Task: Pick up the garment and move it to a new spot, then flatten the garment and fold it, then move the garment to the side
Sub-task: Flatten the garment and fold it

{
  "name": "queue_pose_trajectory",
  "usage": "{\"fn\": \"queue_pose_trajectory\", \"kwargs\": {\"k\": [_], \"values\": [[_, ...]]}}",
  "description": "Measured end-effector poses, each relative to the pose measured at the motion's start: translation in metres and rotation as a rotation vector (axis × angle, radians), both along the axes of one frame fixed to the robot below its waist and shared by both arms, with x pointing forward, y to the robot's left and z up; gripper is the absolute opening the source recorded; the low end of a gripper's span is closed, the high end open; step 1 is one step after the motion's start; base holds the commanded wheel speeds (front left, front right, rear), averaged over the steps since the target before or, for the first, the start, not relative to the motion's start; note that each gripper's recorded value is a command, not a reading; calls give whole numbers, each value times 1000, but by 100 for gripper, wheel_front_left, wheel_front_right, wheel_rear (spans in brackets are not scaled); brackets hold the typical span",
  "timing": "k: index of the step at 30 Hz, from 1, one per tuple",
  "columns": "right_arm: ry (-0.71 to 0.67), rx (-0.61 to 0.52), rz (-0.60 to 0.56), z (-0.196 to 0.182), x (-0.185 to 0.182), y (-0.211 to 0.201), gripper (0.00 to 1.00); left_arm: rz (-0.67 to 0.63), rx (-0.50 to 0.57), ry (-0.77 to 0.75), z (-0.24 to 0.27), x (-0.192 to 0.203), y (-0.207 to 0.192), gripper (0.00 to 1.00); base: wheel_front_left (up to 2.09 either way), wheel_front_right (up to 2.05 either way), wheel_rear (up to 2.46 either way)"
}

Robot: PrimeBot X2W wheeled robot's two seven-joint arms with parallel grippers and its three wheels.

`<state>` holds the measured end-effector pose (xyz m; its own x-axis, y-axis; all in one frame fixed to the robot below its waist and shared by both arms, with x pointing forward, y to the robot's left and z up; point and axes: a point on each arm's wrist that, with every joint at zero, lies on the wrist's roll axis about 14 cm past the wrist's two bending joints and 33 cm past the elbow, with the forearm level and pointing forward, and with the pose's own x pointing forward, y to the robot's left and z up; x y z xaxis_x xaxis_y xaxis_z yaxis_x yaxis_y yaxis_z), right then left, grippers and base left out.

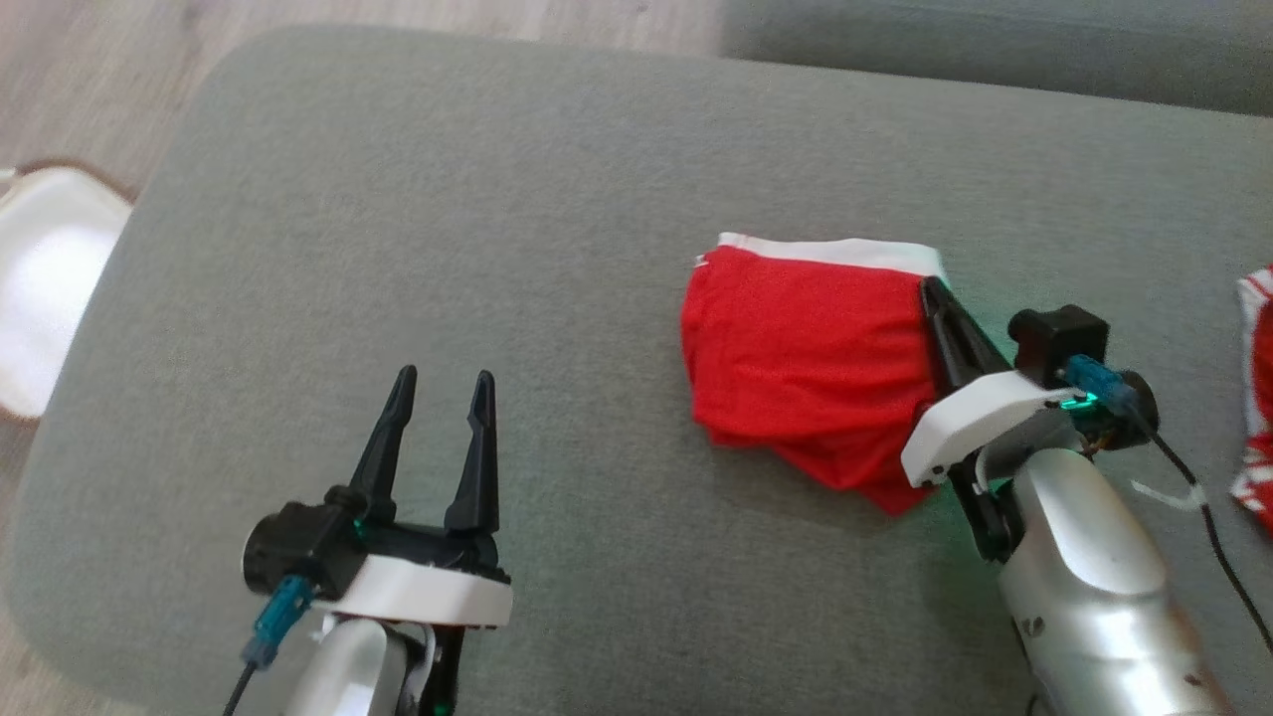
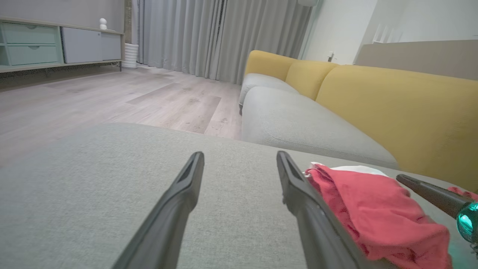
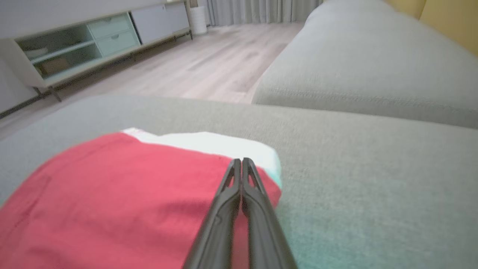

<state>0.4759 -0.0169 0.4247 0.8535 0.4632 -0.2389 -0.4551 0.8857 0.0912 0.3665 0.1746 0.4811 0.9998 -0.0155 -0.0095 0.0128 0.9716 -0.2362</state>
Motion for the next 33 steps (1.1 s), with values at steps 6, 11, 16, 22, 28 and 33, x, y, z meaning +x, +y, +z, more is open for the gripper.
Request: {"fn": "queue_pose_trajectory", "kwargs": {"k": [6, 11, 16, 22, 28, 33], "values": [[171, -91, 45, -50, -10, 9, 0, 40, 7, 8, -1, 0, 13, 100, 0, 0, 0], [80, -39, 78, -26, -1, 26, 0, 43, 9, 2, 2, -2, 13, 100, 0, 0, 0], [3, 22, 160, 3, 0, 58, 0, 45, 4, -3, 4, -4, 13, 100, 0, 0, 0], [118, -83, 302, -31, -30, 83, 0, 56, 6, 7, 1, -6, 17, 100, 0, 0, 0], [125, -83, 344, -36, -36, 95, 0, 72, 5, 11, 0, -7, 22, 100, 0, 0, 0], [45, 1, 358, -9, -30, 109, 0, 78, 5, 10, 0, -7, 24, 100, 0, 0, 0]]}}
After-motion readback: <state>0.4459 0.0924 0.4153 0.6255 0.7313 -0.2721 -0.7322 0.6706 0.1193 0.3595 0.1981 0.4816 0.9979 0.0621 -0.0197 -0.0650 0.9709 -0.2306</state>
